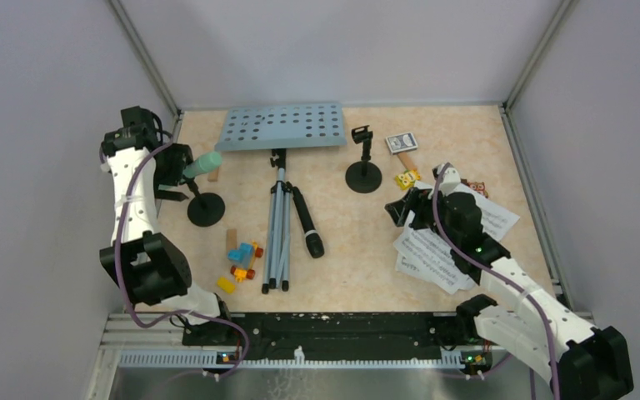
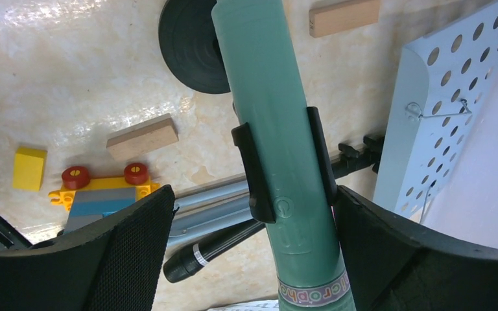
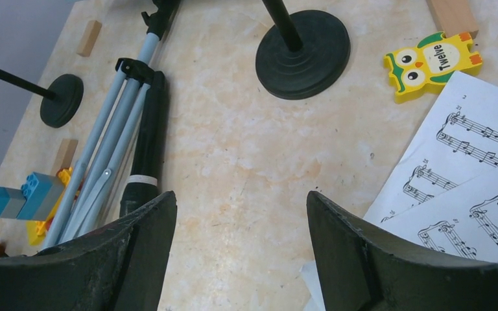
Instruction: Pack up the instrument practice props
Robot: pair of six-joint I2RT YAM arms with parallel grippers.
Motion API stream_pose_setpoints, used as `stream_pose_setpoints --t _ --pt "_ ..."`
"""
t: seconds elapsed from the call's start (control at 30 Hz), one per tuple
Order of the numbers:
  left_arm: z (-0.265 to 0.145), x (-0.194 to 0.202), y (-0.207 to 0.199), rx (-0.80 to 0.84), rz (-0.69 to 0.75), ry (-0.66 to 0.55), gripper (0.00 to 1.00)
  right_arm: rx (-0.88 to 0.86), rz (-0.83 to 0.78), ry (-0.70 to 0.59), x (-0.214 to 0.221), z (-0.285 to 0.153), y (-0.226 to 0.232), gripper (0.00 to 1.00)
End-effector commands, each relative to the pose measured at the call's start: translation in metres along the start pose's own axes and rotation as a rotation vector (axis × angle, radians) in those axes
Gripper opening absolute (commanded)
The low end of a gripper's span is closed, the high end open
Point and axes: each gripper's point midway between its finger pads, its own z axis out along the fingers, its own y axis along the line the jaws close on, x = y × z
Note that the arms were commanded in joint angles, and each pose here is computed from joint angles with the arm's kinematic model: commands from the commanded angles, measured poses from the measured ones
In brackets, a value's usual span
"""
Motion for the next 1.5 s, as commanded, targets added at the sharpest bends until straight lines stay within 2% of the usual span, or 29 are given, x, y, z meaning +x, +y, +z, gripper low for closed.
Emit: stream_pose_setpoints --t 0.0,0.27,0.4,0.5,0.7,0.8,0.87,0.9,0.93,1.17,1.3,1.4,1.47 --pt "0.004 -0.002 -0.008 0.020 -0.023 0.009 0.93 0.000 0.007 -0.036 -0.008 -0.002 0.001 0.72" --pt "0.022 -0.003 -0.010 -0.012 -0.027 0.009 0.88 0.002 0.006 -0.035 -0.006 -0.002 -0.001 0.71" --pt "0.029 -0.003 -0.010 -0.029 -0.028 0.019 0.79 0.003 0.006 -0.037 -0.006 -0.002 -0.001 0.71" --pt "0.031 -0.002 -0.009 -0.038 -0.026 0.030 0.67 0.006 0.008 -0.035 -0.004 -0.002 -0.002 0.71" --pt "0.032 -0.001 -0.007 -0.046 -0.024 0.030 0.49 0.012 0.017 -0.037 -0.001 -0.003 -0.004 0.70" --pt "0.030 -0.002 -0.006 -0.040 -0.020 0.029 0.36 0.010 0.019 -0.043 -0.002 -0.004 -0.004 0.70" --pt "0.028 -0.002 -0.006 -0.031 -0.013 0.031 0.22 0.009 0.017 -0.050 -0.004 -0.006 -0.003 0.70" --pt "0.026 -0.002 -0.007 -0.023 -0.006 0.031 0.04 0.010 0.017 -0.050 -0.004 -0.006 -0.004 0.70" --pt "0.024 -0.002 -0.008 -0.010 0.005 0.032 0.00 0.010 0.016 -0.051 -0.005 -0.006 -0.003 0.70" --pt "-0.006 -0.014 -0.014 0.109 0.099 -0.059 0.00 0.007 0.015 -0.065 -0.007 -0.011 -0.002 0.70" --pt "-0.044 -0.026 -0.030 0.312 0.175 -0.184 0.00 0.010 0.014 -0.074 -0.007 -0.013 -0.003 0.70" --pt "-0.081 -0.030 -0.048 0.507 0.298 -0.283 0.00 0.010 0.015 -0.077 -0.008 -0.015 -0.003 0.70" --pt "-0.098 -0.034 -0.051 0.533 0.348 -0.318 0.00 0.009 0.015 -0.078 -0.008 -0.016 -0.003 0.70"
